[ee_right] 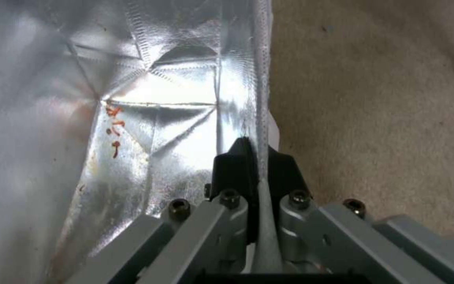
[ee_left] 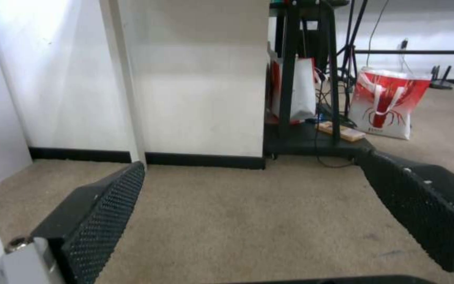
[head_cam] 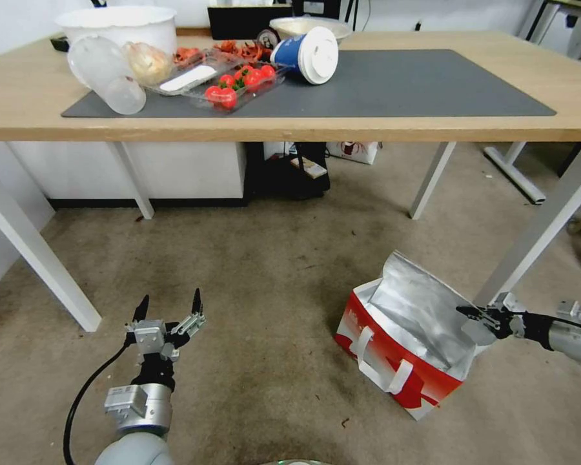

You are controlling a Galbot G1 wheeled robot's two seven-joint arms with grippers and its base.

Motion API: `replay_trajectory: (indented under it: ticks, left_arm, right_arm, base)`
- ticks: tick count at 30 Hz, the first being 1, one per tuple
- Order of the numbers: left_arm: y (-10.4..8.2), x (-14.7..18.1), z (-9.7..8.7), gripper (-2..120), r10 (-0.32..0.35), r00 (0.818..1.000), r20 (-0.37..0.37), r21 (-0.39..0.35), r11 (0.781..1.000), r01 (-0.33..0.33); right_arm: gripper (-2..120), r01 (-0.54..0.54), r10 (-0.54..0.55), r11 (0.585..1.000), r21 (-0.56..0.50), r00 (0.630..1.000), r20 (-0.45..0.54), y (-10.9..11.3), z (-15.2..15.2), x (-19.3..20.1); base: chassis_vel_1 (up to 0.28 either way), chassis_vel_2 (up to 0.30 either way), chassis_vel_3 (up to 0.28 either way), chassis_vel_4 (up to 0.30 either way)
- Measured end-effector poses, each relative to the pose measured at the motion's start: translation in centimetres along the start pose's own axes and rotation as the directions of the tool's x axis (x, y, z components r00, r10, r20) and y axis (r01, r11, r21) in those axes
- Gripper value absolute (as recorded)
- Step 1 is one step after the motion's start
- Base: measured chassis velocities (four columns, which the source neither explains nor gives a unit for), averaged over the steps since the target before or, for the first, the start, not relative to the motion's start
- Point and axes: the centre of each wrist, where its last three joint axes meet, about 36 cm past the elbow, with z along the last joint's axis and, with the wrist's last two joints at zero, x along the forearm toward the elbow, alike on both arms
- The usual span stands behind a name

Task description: Pick up the food delivery bag from the floor and place it on the table.

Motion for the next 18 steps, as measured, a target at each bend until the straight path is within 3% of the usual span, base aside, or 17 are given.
replay_trajectory:
  ticks: [11,18]
  left_arm:
    - [0.1,-0.2,-0.1,100,-0.005,1.0,0.003,-0.001,1.0,0.005]
    - [0.0,-0.4,-0.3,100,-0.009,1.0,0.006,0.006,1.0,0.009]
  right_arm:
    - [0,0.009,-0.009,1.0,0.0,0.997,0.08,1.1,-1.7,1.1]
    - [0,0.049,-0.052,0.999,0.022,0.989,0.135,2.6,-5.4,2.5]
  base:
    - [0.0,0.0,0.0,0.0]
    - [0.0,0.0,0.0,0.0]
